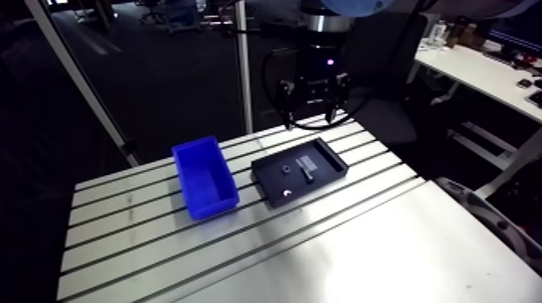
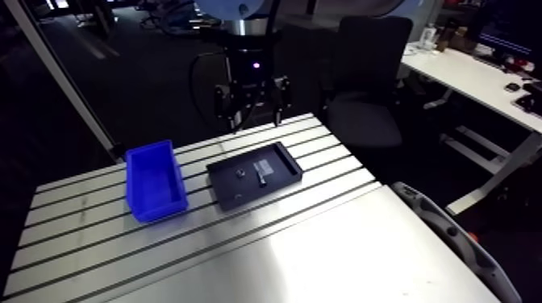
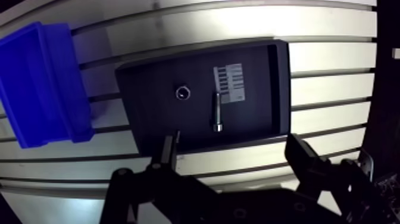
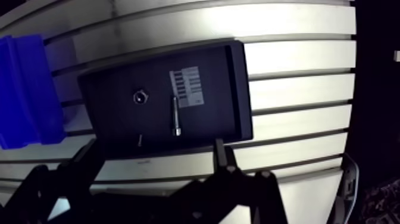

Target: Pick up the M10 bolt from the tray and put it into the blue bin.

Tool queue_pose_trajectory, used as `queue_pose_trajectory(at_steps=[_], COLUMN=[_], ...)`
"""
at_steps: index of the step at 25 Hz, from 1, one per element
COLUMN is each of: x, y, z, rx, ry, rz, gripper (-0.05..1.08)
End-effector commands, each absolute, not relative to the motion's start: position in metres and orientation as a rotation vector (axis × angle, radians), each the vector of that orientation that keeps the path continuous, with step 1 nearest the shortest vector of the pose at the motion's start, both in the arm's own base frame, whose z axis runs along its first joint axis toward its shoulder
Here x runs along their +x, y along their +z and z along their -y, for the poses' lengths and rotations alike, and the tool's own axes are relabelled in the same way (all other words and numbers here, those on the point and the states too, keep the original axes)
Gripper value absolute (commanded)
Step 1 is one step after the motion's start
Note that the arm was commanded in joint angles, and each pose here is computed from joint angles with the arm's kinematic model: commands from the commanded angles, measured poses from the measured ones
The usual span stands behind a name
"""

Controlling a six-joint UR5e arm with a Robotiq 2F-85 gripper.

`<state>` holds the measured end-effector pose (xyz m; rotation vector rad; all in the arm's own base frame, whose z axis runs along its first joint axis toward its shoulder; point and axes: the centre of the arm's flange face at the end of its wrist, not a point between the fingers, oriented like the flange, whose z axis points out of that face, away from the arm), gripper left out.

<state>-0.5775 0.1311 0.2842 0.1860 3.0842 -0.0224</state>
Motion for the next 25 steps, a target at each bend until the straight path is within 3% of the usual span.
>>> queue_pose_trajectory(at_steps=[1, 12, 19, 25], x=[-0.571, -0.563, -0.564, -0.566], y=[0.261, 0.232, 0.205, 0.197], z=[-0.132, -0.137, -0.137, -0.139], rx=[0.195, 0.212, 0.213, 0.208], ry=[-0.025, -0.053, -0.069, -0.068], rz=[-3.082, -3.051, -3.024, -3.027], gripper=[0.01, 0.01, 0.18, 0.31])
